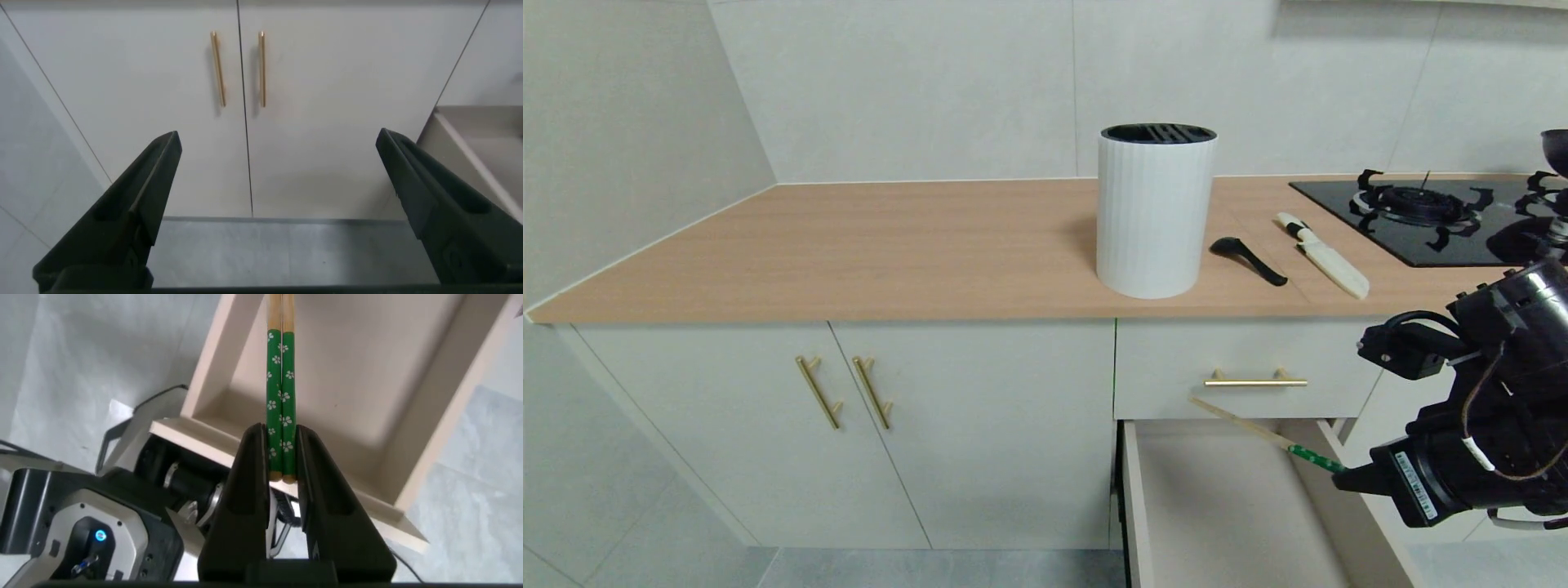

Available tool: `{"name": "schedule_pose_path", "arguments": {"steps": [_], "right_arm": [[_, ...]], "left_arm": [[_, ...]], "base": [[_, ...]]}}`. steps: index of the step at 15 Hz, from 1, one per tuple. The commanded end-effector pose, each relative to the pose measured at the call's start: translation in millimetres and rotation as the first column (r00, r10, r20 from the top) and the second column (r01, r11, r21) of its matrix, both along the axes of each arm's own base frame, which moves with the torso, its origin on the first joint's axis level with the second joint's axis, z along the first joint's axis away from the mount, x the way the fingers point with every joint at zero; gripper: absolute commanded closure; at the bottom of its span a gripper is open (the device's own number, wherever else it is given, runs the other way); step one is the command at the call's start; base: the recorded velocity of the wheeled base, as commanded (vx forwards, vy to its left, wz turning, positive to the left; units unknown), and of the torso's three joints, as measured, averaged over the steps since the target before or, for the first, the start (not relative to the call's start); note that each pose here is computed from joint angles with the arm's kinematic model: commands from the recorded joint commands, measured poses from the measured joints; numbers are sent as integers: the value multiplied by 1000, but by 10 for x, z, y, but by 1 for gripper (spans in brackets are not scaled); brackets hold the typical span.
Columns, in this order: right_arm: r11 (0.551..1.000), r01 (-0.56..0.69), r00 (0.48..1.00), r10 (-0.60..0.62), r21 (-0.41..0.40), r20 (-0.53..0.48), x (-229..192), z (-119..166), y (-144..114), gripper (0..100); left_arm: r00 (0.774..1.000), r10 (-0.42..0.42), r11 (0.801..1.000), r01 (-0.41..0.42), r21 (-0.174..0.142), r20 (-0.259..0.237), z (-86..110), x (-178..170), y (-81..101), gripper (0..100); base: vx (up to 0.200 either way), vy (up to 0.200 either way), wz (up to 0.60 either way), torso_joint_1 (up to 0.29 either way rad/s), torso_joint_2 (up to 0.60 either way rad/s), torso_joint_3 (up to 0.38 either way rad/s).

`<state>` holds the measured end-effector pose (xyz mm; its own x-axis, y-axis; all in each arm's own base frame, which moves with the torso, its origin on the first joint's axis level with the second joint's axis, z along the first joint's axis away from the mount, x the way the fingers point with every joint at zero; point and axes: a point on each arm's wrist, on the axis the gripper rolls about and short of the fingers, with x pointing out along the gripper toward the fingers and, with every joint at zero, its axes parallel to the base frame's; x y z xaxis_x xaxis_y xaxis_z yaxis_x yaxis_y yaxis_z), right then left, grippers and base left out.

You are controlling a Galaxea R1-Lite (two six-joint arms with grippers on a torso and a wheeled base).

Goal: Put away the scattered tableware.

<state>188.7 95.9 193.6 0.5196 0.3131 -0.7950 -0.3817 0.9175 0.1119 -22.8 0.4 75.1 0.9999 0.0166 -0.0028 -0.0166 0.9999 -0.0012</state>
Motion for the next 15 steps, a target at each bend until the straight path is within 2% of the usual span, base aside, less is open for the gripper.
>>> {"name": "schedule_pose_path", "arguments": {"steps": [1,11,15], "right_arm": [[1000,0,1000,0,-8,-18,22,-44,10,100],[1000,-6,1000,6,-12,-25,30,-60,26,100],[1000,-12,1000,12,-13,-26,31,-66,41,100]], "left_arm": [[1000,0,1000,0,0,0,0,0,0,0],[1000,0,1000,0,0,0,0,0,0,0],[1000,0,1000,0,0,0,0,0,0,0]], "base": [[0,0,0,-173,481,290],[0,0,0,-142,462,312],[0,0,0,-24,127,90]]}}
